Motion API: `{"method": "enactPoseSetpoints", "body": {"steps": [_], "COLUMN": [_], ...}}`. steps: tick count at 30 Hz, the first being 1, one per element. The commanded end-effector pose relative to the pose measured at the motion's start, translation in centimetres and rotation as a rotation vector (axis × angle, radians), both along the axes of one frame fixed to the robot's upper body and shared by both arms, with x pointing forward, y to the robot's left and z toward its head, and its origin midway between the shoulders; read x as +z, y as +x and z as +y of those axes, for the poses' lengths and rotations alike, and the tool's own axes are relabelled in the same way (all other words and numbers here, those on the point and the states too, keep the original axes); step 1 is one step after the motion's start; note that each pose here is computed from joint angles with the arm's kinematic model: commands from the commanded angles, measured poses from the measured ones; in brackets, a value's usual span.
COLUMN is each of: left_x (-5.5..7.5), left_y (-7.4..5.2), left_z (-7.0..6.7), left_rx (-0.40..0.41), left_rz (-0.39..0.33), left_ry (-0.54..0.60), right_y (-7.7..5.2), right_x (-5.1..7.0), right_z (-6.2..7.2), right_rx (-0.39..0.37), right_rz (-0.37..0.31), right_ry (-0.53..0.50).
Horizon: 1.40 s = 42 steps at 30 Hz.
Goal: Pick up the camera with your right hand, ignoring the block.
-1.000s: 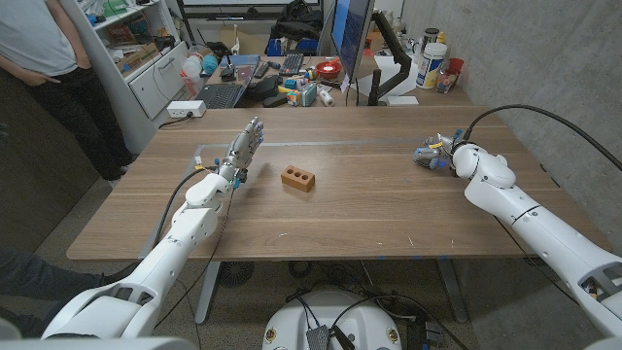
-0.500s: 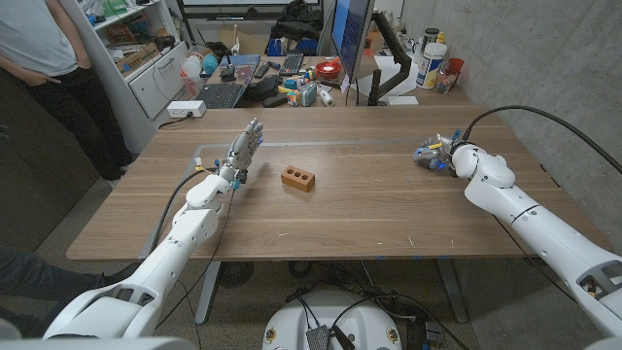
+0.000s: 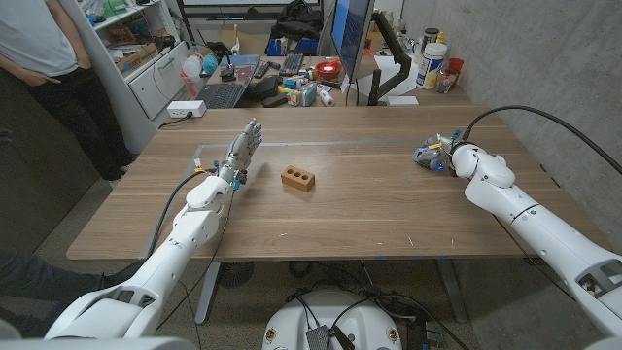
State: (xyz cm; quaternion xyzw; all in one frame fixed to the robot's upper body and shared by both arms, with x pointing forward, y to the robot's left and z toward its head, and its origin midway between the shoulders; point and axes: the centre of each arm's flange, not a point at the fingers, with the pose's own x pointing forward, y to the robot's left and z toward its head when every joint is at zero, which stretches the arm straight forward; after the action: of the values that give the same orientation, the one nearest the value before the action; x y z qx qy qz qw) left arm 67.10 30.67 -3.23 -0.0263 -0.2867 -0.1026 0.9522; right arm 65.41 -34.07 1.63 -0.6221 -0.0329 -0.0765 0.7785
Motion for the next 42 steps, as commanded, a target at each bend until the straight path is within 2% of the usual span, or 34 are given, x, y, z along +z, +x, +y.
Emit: {"method": "enactPoseSetpoints", "body": {"steps": [1,8,20,42], "left_x": [-0.3,-0.2,-0.1,-0.1], "left_y": [-0.4,-0.6,-0.8,-0.7], "left_z": [-0.3,-0.6,-0.9,-1.2], "left_rx": [0.009,0.011,0.011,0.005], "left_rz": [-0.004,-0.004,-0.009,-0.003], "left_ry": [-0.01,-0.005,-0.002,0.005], "right_y": [0.6,0.5,0.2,-0.4], "right_x": [-0.6,-1.0,-1.0,-0.2], "right_z": [0.0,-0.3,-0.4,-0.2], "right_rx": [-0.003,-0.011,-0.031,-0.032], "right_rz": [0.0,-0.034,-0.06,-0.096], "right_ry": [-0.026,-0.023,-0.041,-0.053]}}
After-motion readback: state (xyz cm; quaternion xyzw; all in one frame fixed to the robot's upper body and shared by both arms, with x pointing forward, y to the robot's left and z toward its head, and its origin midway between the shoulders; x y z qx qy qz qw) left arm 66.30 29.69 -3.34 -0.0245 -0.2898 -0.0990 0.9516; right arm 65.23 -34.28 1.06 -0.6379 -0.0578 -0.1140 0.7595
